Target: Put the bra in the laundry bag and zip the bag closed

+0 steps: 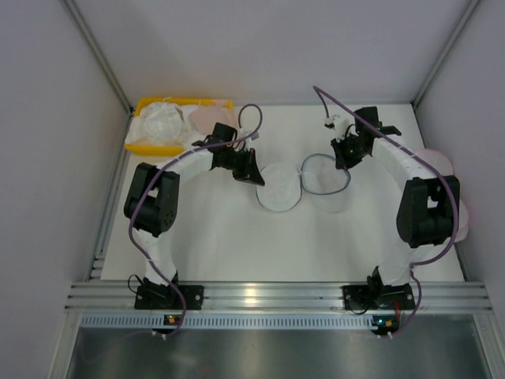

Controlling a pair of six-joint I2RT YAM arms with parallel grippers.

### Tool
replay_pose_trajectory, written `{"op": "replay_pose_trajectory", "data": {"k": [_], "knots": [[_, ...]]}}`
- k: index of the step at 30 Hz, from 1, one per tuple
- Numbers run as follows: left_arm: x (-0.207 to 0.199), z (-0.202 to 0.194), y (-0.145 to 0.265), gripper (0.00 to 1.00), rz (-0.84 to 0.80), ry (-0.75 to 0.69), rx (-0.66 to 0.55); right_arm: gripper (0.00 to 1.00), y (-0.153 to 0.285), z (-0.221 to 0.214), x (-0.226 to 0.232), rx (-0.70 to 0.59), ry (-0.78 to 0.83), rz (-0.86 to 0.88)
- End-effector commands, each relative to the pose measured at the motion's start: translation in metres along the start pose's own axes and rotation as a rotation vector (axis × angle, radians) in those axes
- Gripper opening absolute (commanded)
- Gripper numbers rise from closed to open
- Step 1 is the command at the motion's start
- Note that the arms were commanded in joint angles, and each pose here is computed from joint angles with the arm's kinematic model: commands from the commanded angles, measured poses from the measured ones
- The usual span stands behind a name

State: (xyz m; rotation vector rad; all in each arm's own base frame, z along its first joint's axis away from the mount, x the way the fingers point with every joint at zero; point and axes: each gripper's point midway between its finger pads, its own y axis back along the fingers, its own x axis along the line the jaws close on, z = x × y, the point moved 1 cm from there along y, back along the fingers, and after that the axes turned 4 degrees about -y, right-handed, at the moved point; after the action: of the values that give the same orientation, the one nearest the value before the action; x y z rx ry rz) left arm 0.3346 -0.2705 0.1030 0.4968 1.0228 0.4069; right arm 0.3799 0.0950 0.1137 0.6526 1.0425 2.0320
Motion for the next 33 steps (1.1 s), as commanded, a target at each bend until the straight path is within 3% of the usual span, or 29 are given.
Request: {"op": "replay_pose_trajectory", "data": {"k": [1,5,9,10,12,13,16,17,19,20,21,22,25,27,33], "knots": [[0.029,0.045,-0.002,0.0,0.14,-0.082,-0.085,0.0,0.015,0.04,-0.056,-0.141,-0.043,-0.203],[0.052,0.063,-0.018,0.09,0.155,-0.058,-0.089,0.0,0.015,0.049,-0.075,-0.166,-0.09,-0.251],[0.049,0.085,-0.009,0.23,0.15,-0.071,-0.135,0.0,0.016,0.05,-0.082,-0.184,-0.118,-0.293],[0.047,0.089,-0.006,0.34,0.142,-0.078,-0.144,0.0,0.017,0.048,-0.078,-0.185,-0.119,-0.276],[0.043,0.098,0.009,0.44,0.135,-0.08,-0.177,0.01,0.016,0.044,-0.069,-0.173,-0.125,-0.237],[0.034,0.104,0.022,0.51,0.122,-0.09,-0.202,0.14,0.016,0.043,-0.063,-0.175,-0.125,-0.211],[0.032,0.118,0.057,0.65,0.142,-0.115,-0.272,0.38,0.017,0.04,-0.055,-0.171,-0.123,-0.185],[0.02,0.127,0.075,0.67,0.151,-0.152,-0.317,0.51,0.021,0.041,-0.051,-0.179,-0.119,-0.178],[0.02,0.141,0.108,0.72,0.199,-0.198,-0.385,0.64,0.031,0.048,-0.05,-0.204,-0.126,-0.184],[0.016,0.149,0.128,0.8,0.247,-0.22,-0.433,0.67,0.037,0.052,-0.048,-0.219,-0.124,-0.186],[0.025,0.157,0.151,0.81,0.297,-0.23,-0.47,0.71,0.042,0.056,-0.048,-0.231,-0.129,-0.188],[0.022,0.171,0.174,0.82,0.33,-0.255,-0.515,0.81,0.056,0.068,-0.046,-0.274,-0.128,-0.199],[0.046,0.191,0.234,0.84,0.478,-0.242,-0.599,0.99,0.08,0.088,-0.044,-0.348,-0.113,-0.219],[0.072,0.197,0.275,0.85,0.594,-0.234,-0.651,0.99,0.102,0.101,-0.044,-0.41,-0.099,-0.255],[0.119,0.201,0.303,0.88,0.74,-0.224,-0.66,0.99,0.161,0.133,-0.06,-0.596,-0.098,-0.44]]}}
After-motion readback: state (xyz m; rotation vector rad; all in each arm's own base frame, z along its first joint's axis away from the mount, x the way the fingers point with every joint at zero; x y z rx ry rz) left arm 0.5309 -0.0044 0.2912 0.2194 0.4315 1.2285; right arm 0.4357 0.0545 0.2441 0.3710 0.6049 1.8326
